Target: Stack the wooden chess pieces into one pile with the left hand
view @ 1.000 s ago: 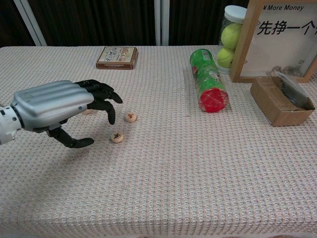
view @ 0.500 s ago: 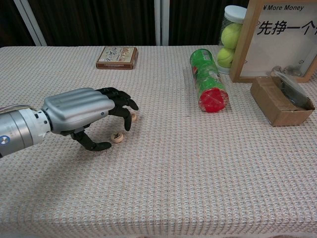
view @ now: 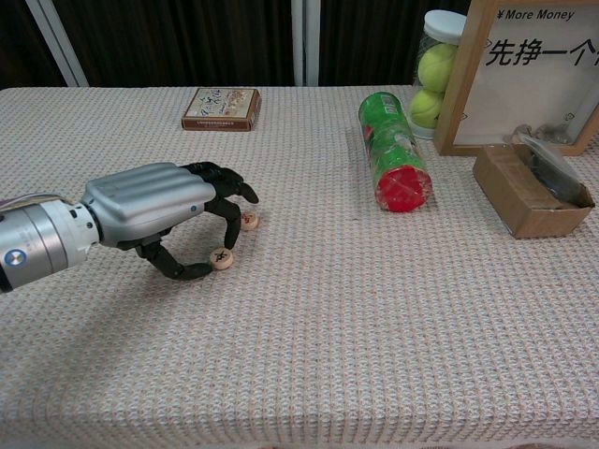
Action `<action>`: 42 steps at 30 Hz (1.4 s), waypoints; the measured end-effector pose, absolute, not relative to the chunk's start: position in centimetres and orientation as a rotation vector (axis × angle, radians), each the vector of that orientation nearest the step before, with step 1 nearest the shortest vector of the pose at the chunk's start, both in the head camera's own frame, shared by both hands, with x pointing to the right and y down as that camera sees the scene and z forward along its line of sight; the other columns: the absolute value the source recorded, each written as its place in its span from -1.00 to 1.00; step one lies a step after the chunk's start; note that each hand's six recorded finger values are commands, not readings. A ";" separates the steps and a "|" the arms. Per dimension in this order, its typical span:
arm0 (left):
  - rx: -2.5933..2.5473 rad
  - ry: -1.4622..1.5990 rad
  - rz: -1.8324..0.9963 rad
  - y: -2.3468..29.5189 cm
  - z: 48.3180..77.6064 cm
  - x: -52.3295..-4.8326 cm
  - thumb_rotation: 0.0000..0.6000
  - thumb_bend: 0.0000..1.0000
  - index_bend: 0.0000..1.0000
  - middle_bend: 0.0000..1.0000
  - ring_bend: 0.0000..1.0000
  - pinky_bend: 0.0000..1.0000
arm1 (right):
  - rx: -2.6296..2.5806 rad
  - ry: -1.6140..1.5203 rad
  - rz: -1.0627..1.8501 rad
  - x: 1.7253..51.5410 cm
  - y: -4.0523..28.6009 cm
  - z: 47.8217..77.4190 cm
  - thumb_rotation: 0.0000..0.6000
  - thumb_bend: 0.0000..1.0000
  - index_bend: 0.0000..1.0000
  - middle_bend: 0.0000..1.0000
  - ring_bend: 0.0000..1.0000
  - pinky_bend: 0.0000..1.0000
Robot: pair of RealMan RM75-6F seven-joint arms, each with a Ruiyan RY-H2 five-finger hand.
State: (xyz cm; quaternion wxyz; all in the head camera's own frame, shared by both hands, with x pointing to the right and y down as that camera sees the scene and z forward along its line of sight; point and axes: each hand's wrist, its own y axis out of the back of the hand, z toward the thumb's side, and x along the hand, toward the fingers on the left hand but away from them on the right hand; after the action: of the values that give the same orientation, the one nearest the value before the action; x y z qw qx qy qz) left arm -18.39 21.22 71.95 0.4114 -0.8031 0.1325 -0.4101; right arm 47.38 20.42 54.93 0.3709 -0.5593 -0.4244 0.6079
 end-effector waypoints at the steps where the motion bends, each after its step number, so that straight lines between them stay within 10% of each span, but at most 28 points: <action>1: -2.021 0.333 -1.034 21.2 72.0 -18.4 1.00 -0.40 -0.08 -0.78 -1.00 -0.92 | -1.435 -1.088 1.560 47.4 20.4 54.9 1.00 -0.45 -1.00 -1.00 -1.00 -1.00; 42: -2.080 0.504 -1.103 18.0 68.6 -21.8 1.00 -0.40 -0.02 -0.74 -1.00 -0.91 | -1.421 -1.100 1.559 47.6 20.4 54.5 1.00 -0.46 -1.00 -1.00 -1.00 -1.00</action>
State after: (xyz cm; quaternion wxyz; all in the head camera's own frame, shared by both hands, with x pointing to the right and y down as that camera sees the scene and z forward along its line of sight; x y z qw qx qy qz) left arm -21.85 18.01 68.57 0.3587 -0.8063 0.1954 -0.4277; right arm 47.64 20.38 54.51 0.3723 -0.5544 -0.4293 0.6081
